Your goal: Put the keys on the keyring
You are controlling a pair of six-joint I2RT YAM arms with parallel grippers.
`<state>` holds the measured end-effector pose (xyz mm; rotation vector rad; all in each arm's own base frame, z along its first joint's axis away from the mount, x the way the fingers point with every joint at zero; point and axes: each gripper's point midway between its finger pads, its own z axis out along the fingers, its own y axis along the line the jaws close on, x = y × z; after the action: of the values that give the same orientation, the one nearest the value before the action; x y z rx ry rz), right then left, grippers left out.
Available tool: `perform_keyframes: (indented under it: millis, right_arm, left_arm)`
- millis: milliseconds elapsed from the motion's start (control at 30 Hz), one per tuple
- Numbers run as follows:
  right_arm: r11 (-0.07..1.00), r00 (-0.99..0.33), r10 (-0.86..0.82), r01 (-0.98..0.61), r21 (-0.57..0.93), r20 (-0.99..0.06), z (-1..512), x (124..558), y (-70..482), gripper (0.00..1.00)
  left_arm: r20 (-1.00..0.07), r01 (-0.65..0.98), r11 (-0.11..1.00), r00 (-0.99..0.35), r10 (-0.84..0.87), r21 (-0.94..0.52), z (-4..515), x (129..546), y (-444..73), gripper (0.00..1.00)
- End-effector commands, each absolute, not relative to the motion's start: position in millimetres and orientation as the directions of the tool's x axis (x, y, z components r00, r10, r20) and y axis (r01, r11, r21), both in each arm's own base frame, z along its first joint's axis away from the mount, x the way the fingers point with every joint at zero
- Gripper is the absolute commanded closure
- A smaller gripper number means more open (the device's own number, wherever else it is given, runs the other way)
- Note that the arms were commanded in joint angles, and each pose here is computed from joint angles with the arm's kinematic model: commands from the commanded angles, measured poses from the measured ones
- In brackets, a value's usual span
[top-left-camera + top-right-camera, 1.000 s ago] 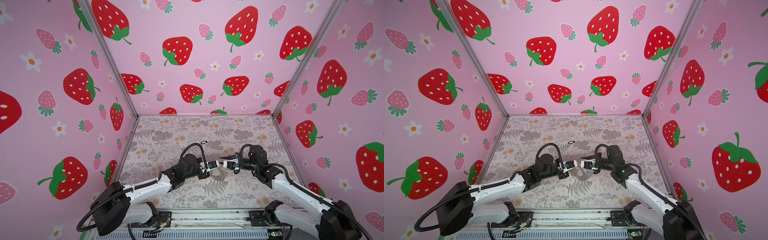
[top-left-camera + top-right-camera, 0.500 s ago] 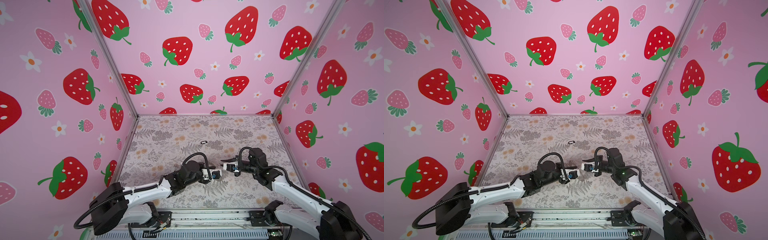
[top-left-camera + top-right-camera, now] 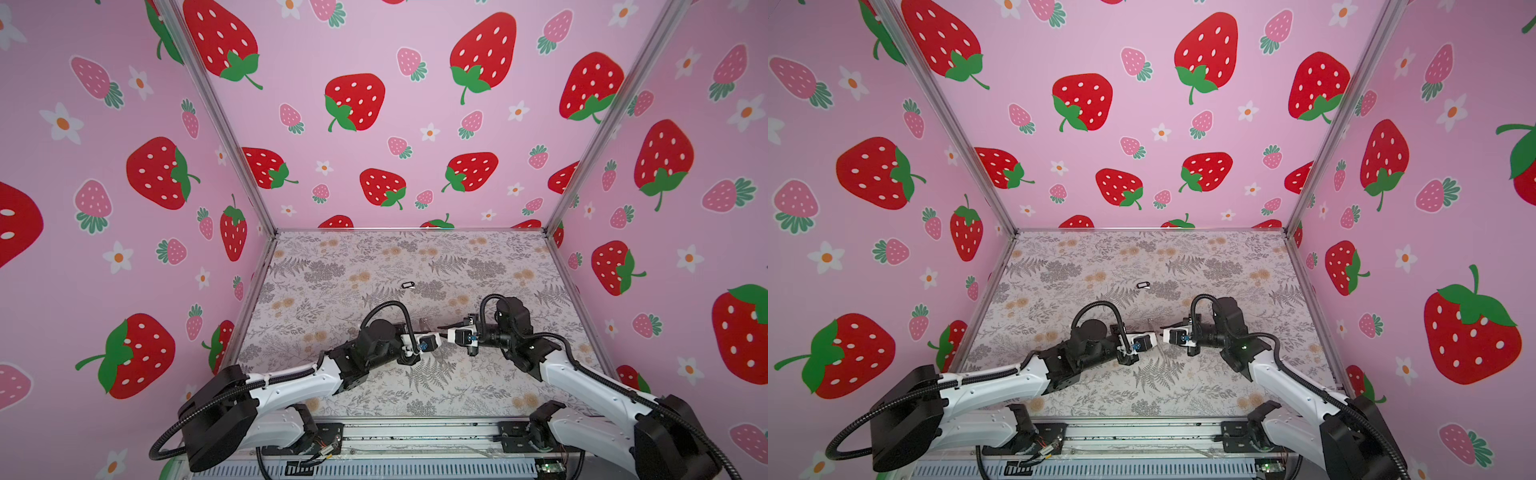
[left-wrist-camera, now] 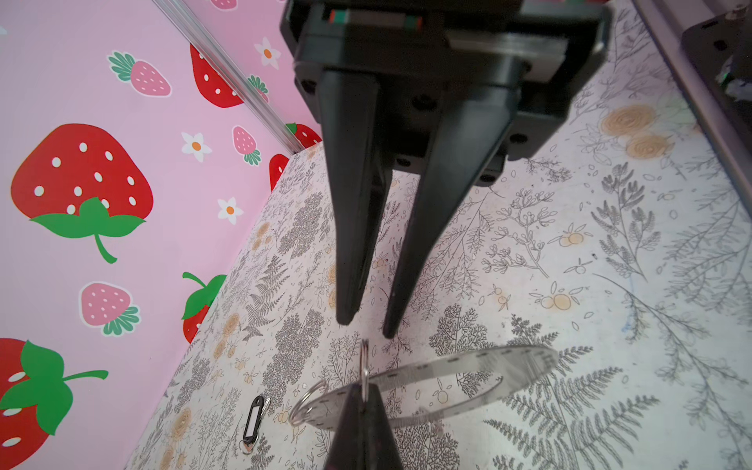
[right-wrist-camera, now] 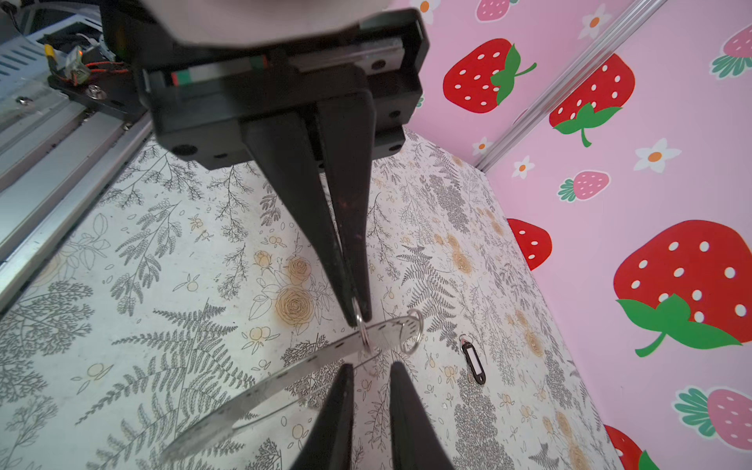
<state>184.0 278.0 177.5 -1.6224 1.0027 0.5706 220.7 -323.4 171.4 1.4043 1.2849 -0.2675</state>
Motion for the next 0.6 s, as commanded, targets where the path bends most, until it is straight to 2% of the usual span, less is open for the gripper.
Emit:
perform_keyframes:
  millis: [0,167,567]
  right_arm:
    - [-0.078,0.526,-0.246,-0.848,-0.525,-0.814,182.8,172.1,282.2,0.81]
    - [-0.092,0.52,-0.238,-0.853,-0.514,-0.82,181.2,170.0,283.9,0.81]
    - [-0.085,0.52,-0.253,-0.852,-0.517,-0.816,178.0,174.2,285.6,0.88]
  left_arm:
    - [-0.806,0.795,0.285,0.381,0.453,0.536,186.1,219.7,-328.8,1.0]
    - [-0.815,0.807,0.271,0.382,0.436,0.524,185.2,217.1,-332.4,1.0]
    - [-0.817,0.812,0.262,0.386,0.43,0.521,186.5,217.3,-335.4,1.0]
